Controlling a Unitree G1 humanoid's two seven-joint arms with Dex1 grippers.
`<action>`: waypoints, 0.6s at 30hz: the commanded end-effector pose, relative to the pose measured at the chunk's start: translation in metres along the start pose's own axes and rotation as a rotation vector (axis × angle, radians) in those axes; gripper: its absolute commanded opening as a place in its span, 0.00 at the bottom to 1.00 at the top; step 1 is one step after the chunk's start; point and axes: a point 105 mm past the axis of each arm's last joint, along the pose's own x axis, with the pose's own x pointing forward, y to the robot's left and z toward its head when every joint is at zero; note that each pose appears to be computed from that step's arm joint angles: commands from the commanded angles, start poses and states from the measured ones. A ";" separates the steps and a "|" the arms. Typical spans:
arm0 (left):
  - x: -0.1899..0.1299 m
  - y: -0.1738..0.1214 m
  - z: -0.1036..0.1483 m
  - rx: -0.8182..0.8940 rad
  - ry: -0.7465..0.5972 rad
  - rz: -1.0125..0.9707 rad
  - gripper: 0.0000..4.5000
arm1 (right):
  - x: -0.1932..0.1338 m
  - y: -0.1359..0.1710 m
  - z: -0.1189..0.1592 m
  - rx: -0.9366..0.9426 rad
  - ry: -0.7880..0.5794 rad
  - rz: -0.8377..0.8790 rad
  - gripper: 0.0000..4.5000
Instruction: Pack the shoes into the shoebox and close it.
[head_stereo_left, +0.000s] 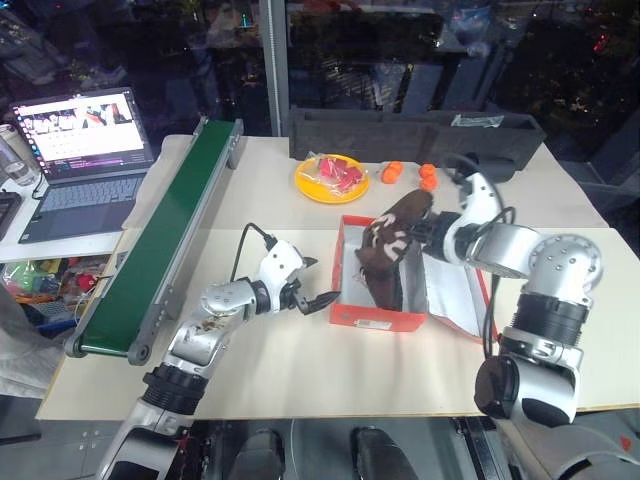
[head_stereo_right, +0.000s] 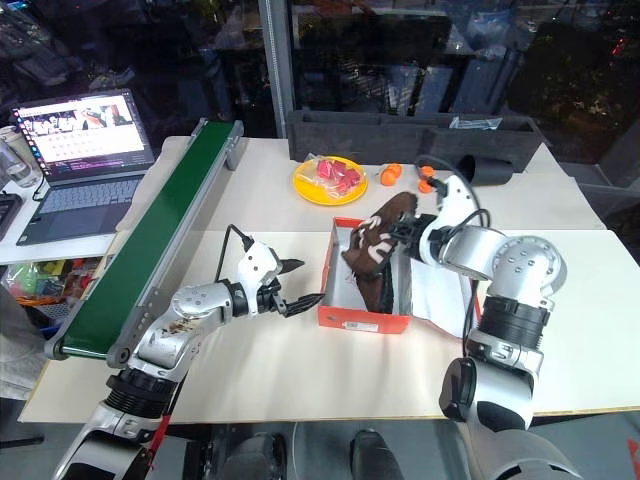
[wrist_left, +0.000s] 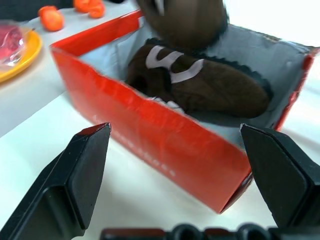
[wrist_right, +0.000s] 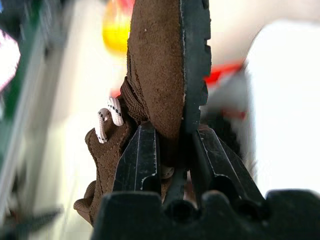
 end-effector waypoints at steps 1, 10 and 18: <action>0.002 -0.005 0.005 0.014 -0.029 -0.005 0.98 | -0.002 0.009 0.003 -0.064 0.023 0.021 0.10; 0.007 -0.008 0.003 -0.025 -0.041 0.005 0.98 | 0.035 0.009 -0.044 -0.185 0.264 -0.016 0.10; 0.019 -0.015 0.005 -0.041 -0.056 -0.040 0.98 | 0.065 -0.010 -0.071 -0.194 0.375 -0.056 0.10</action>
